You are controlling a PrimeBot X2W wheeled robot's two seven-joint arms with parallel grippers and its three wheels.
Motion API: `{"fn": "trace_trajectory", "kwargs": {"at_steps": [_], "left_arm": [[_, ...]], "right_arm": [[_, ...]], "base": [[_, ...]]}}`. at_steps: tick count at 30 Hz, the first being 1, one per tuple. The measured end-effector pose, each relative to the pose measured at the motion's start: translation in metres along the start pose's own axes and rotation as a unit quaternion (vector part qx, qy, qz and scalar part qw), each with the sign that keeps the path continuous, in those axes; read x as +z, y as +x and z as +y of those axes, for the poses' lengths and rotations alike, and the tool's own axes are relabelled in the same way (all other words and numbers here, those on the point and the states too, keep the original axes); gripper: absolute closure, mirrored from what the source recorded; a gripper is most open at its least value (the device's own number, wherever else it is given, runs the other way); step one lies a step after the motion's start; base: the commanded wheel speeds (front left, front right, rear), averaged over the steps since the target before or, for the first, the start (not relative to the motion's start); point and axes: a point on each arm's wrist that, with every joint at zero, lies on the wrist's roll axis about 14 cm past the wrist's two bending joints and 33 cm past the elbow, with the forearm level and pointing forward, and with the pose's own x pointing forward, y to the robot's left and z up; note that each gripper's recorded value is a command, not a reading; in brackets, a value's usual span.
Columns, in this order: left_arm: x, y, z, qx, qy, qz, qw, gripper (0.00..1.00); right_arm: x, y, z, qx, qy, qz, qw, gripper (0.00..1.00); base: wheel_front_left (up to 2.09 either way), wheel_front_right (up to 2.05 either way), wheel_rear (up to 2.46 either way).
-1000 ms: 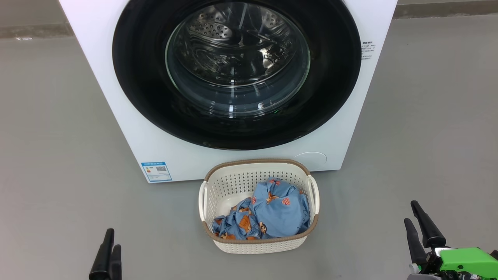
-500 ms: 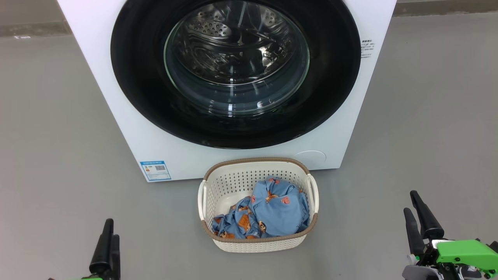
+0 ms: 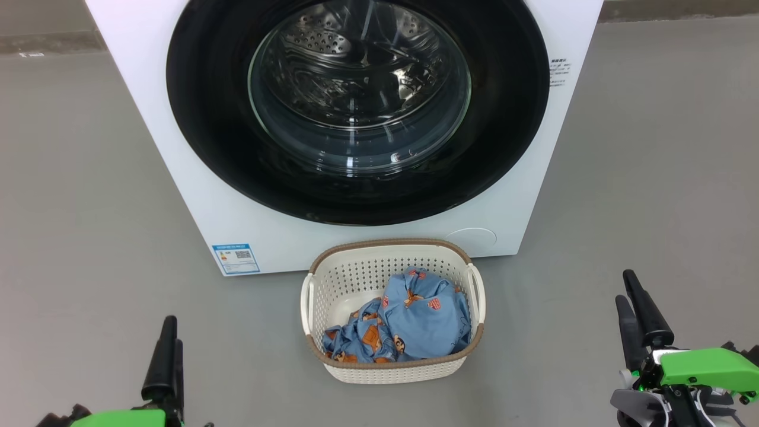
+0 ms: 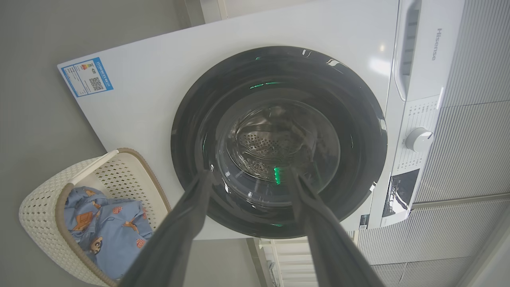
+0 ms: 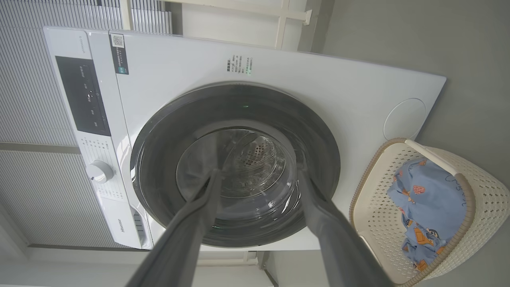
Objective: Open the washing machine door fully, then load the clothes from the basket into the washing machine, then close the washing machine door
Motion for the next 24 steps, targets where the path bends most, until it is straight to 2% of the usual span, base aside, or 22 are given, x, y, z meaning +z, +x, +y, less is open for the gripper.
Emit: {"fn": "trace_trajectory", "kwargs": {"at_steps": [12,24], "left_arm": [[-0.002,0.006,-0.009,-0.013,0.045,0.003,0.999,0.00],[-0.004,0.009,-0.017,-0.028,0.127,0.001,0.992,0.00]], "right_arm": [[-0.004,0.005,0.014,0.021,-0.052,0.005,0.998,0.00],[-0.014,0.010,0.030,0.049,-0.129,0.017,0.990,0.00]], "base": [[0.00,0.00,0.00],[0.00,0.00,0.00]]}}
